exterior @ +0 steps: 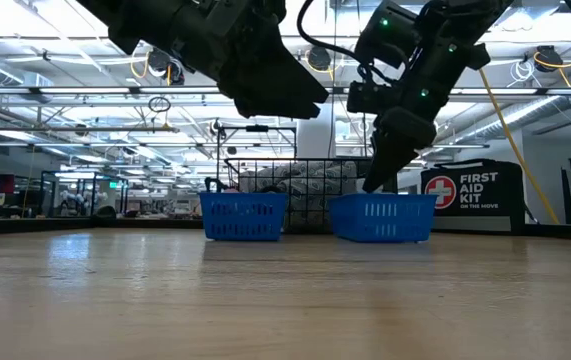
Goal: Pick & Place Medicine items
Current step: Put the white pill bottle into the right blue bin
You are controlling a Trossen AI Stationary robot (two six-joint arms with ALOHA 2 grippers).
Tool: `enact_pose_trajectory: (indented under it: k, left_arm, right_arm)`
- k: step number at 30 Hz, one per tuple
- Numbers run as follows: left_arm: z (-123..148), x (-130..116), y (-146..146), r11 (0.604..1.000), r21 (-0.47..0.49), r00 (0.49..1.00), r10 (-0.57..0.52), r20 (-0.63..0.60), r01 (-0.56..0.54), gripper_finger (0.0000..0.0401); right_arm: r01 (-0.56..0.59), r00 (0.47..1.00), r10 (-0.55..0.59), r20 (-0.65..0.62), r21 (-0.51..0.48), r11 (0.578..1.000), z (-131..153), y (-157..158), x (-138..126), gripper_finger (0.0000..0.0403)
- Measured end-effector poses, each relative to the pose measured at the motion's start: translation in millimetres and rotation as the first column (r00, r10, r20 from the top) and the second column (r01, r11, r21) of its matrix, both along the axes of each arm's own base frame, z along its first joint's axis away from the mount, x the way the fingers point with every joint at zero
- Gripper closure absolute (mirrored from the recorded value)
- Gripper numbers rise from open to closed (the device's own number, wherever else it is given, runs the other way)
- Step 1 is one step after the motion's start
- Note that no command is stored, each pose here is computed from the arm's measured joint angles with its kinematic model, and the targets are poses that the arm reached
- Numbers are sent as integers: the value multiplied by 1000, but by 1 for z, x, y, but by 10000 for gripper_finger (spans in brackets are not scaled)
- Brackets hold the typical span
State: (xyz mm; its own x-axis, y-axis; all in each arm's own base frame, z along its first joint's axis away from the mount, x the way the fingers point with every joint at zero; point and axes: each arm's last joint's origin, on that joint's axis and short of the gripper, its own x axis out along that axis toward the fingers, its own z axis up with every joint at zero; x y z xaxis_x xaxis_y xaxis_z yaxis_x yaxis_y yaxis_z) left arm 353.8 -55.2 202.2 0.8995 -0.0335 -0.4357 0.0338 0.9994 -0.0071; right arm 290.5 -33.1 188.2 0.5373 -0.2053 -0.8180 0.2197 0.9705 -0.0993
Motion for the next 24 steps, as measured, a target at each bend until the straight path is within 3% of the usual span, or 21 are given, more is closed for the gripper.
enact_pose_trajectory:
  k: [7, 24]
  left_arm:
    - [0, 0, 0, 1000, -4, 1000, 2, -1, -2, 160]
    - [0, 0, 0, 1000, -25, 1000, 12, -1, -12, 160]
  right_arm:
    - [-11, 1000, 10, 8, 54, 998, 0, 1, 0, 274]
    - [-11, 1000, 10, 7, 53, 999, 0, 1, 0, 263]
